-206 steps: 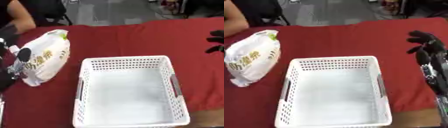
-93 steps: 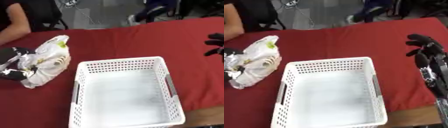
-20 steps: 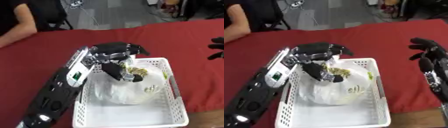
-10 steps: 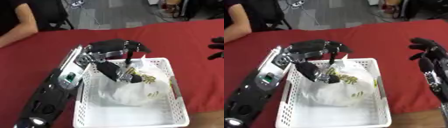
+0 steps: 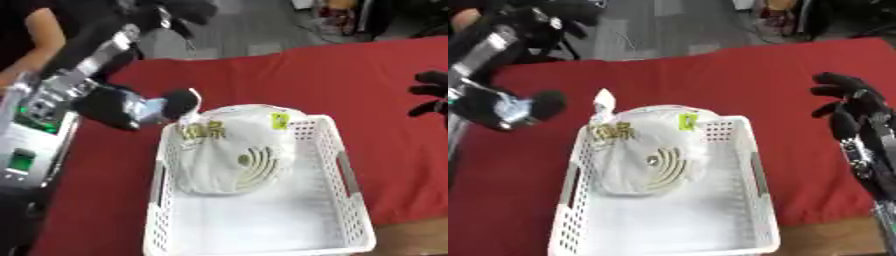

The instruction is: Pick up objects on the table and place them in the box.

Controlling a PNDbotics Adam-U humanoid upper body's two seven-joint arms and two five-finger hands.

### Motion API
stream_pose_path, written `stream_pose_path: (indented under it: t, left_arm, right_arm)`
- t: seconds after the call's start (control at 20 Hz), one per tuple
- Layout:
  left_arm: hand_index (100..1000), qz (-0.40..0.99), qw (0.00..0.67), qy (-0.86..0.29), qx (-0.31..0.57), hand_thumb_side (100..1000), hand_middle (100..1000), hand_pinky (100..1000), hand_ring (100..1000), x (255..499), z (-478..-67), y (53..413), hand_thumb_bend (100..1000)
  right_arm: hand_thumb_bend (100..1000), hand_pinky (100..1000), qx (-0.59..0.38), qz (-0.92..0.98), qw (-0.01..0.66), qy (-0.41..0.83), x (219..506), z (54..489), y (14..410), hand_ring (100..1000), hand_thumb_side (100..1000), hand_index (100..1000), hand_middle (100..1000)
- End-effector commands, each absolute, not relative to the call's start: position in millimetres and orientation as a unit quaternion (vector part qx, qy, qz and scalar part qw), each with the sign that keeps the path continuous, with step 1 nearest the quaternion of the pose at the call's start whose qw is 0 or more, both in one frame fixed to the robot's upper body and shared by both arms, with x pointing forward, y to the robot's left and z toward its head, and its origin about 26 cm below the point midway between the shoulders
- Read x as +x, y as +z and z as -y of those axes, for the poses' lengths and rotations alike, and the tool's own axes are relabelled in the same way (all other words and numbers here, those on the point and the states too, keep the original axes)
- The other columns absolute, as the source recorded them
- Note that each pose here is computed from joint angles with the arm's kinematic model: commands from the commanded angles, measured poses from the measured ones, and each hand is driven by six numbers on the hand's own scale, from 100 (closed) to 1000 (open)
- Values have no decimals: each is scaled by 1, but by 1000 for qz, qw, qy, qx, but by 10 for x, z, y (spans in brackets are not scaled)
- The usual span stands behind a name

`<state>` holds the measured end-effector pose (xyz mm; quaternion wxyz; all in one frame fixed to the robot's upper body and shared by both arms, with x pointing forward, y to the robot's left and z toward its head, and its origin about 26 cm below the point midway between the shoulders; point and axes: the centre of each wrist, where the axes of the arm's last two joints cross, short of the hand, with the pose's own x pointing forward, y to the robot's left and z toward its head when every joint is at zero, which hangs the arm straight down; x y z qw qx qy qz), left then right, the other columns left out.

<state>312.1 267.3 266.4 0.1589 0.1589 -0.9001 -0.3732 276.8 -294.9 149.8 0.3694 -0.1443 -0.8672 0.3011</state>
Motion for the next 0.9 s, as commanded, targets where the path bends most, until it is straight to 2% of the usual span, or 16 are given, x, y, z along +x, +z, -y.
stream_pose_path:
  t: [0.05,0.1,0.15,0.2,0.25,0.3,0.35,0.45,0.9]
  left_arm:
    - [955,923,138,-278,229,912,873,738,819,3004,-3007,2755,706]
    - [954,925,148,-247,248,908,872,740,819,2984,-3087,2693,722]
    - [953,926,164,-213,265,913,874,715,808,2964,-3156,2616,621]
    - [954,927,182,-168,282,912,876,723,812,2941,-3223,2530,645]
    - [935,927,200,-117,294,910,864,676,787,2919,-3276,2443,513]
    - [946,926,211,-68,305,915,870,690,796,2898,-3319,2371,546]
    - [931,923,222,-28,313,916,863,657,780,2880,-3346,2297,490]
    - [930,914,242,34,326,929,859,647,772,2836,-3387,2134,478]
    - [932,857,363,121,346,972,855,605,751,2665,-3449,1580,430]
  right_arm:
    - [356,584,-154,869,359,303,2752,2975,1563,783,915,900,807]
    - [356,584,-155,869,360,302,2752,2977,1564,783,915,900,808]
    - [355,584,-156,869,360,302,2751,2979,1564,783,915,900,807]
    - [355,584,-157,869,360,301,2751,2982,1564,783,915,900,807]
    - [355,584,-157,869,360,300,2750,2984,1564,783,915,900,805]
    - [355,584,-158,869,360,299,2750,2986,1564,783,915,900,806]
    - [355,584,-159,869,360,299,2750,2987,1563,783,915,900,806]
    - [356,584,-160,869,360,298,2749,2988,1563,783,914,900,806]
    - [355,585,-163,870,360,295,2750,2993,1566,783,915,900,806]
